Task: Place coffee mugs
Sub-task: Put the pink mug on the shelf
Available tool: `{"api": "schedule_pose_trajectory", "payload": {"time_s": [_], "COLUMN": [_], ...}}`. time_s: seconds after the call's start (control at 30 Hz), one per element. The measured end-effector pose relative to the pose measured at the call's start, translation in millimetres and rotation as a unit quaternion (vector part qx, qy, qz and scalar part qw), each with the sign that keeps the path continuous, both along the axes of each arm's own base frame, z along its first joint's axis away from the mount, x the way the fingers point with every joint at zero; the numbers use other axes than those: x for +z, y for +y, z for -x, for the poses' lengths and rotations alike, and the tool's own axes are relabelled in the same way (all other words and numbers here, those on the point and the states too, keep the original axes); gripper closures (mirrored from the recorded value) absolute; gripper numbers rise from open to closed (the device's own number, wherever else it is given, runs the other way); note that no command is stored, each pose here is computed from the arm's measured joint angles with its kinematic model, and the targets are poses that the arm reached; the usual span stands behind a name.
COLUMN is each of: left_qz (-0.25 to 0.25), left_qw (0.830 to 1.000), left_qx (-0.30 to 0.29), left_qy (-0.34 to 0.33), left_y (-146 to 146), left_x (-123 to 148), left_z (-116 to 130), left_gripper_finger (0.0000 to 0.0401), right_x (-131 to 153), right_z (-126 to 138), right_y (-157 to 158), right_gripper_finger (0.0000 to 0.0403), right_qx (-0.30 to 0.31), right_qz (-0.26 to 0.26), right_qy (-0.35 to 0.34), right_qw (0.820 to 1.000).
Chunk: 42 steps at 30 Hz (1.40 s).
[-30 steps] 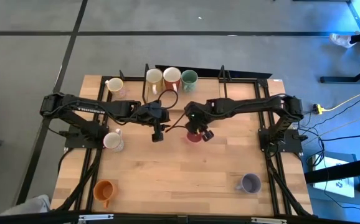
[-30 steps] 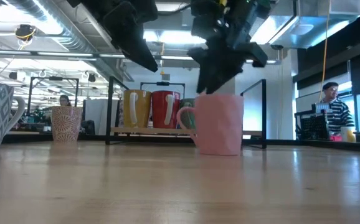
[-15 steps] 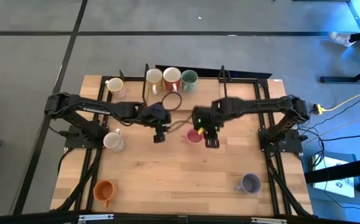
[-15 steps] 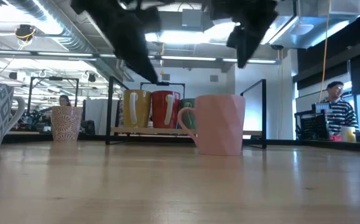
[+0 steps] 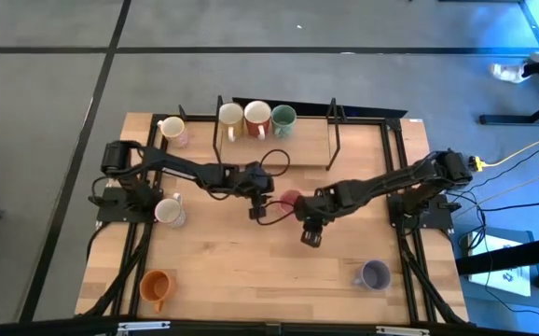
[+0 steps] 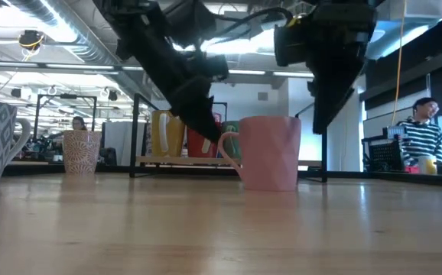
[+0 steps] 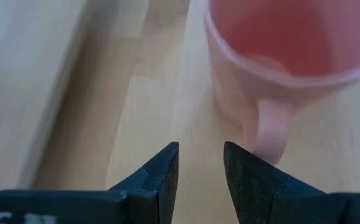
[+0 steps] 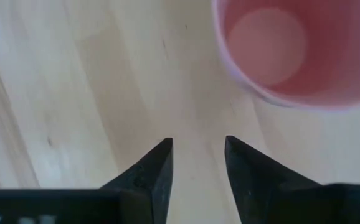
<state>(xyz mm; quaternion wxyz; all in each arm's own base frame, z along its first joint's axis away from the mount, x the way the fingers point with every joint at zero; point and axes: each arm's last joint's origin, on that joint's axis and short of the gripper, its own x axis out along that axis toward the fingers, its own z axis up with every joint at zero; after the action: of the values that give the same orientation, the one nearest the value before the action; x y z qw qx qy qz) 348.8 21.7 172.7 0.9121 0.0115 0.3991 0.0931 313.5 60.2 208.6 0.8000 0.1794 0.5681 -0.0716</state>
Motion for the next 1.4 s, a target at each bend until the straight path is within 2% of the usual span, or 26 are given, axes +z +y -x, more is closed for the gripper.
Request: {"api": "schedule_pose_trajectory", "payload": {"time_s": [0.1,0.3,0.47,0.73,0.83,0.97,1.1,1.23,1.4], "left_qz": [0.019,0.050,0.100,0.110,0.106,0.112,0.101,0.092,0.061], "left_qw": [1.000,0.998,0.992,0.987,0.989,0.990,0.993,0.993,0.997], "left_qx": [-0.017,-0.050,-0.070,-0.098,-0.089,-0.056,-0.023,0.004,0.035], "left_qy": [0.000,-0.005,-0.037,-0.060,-0.054,-0.064,-0.064,-0.068,-0.044], "left_y": [-1,-12,-26,-45,-47,-44,-40,-37,-32], "left_x": [-10,-8,-5,-9,-8,19,52,85,111], "left_z": [-5,-5,-9,-16,-14,-3,19,48,89], "left_gripper_finger": [0.0280,0.0280,0.0280,0.0280,0.0280,0.0280,0.0280,0.0280,0.0280], "right_x": [-6,-10,-10,-8,-5,24,47,60,57], "right_z": [-1,2,2,-2,0,5,6,2,-12], "right_y": [0,-5,-14,-36,-45,-49,-48,-51,-75], "right_gripper_finger": [0.0276,0.0276,0.0276,0.0276,0.0276,0.0276,0.0276,0.0276,0.0244], "right_qx": [-0.029,-0.062,-0.087,-0.095,-0.072,-0.043,-0.027,-0.037,-0.038], "right_qz": [0.005,0.068,0.119,0.180,0.193,0.196,0.185,0.176,0.089], "right_qy": [-0.017,-0.016,-0.022,-0.030,-0.014,-0.037,-0.079,-0.115,-0.115], "right_qw": [0.999,0.996,0.989,0.979,0.978,0.979,0.979,0.977,0.989]}}
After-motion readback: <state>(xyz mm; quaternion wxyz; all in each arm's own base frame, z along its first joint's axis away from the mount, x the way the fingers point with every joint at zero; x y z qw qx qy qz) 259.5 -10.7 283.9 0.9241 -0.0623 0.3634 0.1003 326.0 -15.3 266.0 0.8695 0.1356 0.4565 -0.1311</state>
